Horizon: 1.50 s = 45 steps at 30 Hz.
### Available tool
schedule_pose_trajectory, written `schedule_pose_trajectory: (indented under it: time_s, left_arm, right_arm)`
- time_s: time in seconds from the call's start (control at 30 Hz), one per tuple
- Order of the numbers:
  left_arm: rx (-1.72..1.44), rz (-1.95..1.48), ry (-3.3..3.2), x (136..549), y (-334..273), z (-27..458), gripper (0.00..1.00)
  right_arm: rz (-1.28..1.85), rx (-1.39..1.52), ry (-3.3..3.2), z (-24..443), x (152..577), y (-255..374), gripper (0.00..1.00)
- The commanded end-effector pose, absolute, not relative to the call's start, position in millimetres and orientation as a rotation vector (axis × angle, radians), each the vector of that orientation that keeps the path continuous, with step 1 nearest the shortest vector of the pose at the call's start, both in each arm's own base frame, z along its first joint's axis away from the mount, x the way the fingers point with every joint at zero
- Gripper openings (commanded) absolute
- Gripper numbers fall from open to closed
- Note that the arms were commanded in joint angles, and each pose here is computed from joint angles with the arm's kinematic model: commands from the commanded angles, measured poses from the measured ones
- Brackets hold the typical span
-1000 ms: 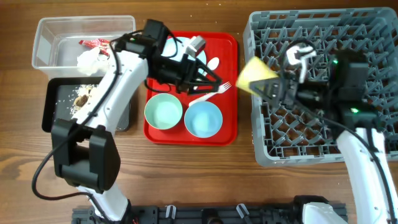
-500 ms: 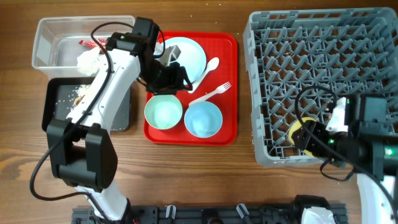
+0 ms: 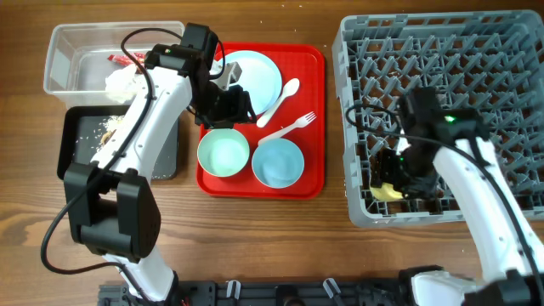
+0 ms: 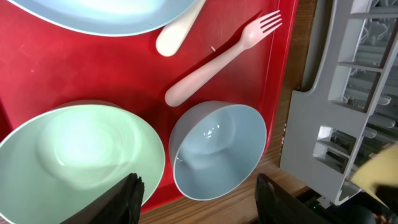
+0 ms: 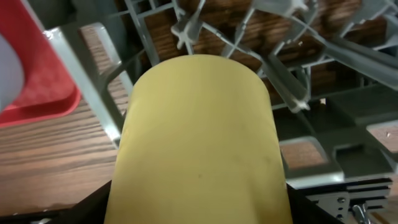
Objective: Sort waste into correct bins and load items into the dishwasher rack
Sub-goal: 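Place the yellow cup into the dish rack with the right gripper, then grasp the blue bowl on the red tray with the right gripper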
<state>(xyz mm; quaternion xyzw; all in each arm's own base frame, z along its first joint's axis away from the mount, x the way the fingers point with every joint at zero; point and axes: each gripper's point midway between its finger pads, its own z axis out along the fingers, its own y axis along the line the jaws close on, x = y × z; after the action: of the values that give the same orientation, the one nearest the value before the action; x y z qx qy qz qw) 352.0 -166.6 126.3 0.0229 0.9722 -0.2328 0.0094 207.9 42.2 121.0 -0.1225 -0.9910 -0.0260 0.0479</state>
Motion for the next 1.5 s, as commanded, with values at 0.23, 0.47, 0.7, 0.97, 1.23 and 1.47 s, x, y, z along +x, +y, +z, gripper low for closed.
schedule_pose_trajectory:
  time_s: [0.23, 0.47, 0.7, 0.97, 1.23, 1.47]
  left_arm:
    - [0.074, -0.716, 3.017, 353.9, -166.9, 132.4, 0.62]
    - [0.074, -0.716, 3.016, 354.0, -166.9, 132.4, 0.63]
    - [-0.027, -0.712, 2.955, 365.5, -139.0, 163.4, 0.63]
    - [-0.281, -0.565, 2.764, 377.3, -50.0, 220.6, 0.64]
    - [-0.285, -0.524, 2.766, 378.2, -45.8, 218.7, 1.00]
    - [-0.286, -0.524, 2.766, 378.3, -45.6, 218.8, 1.00]
  right_arm:
    - [0.012, -0.409, -2.968, 99.2, 215.7, 38.3, 0.87]
    - [-0.056, -0.392, -3.083, 127.5, 239.2, 43.7, 0.84]
    - [-0.551, 0.119, -3.379, 203.5, 276.2, 153.7, 0.77]
    - [-0.210, 0.093, -3.345, 119.1, 293.9, 213.6, 0.66]
    - [0.039, 0.095, -3.136, 16.5, 290.8, 211.1, 0.56]
    - [0.056, 0.093, -3.120, 10.1, 289.5, 209.5, 0.22]
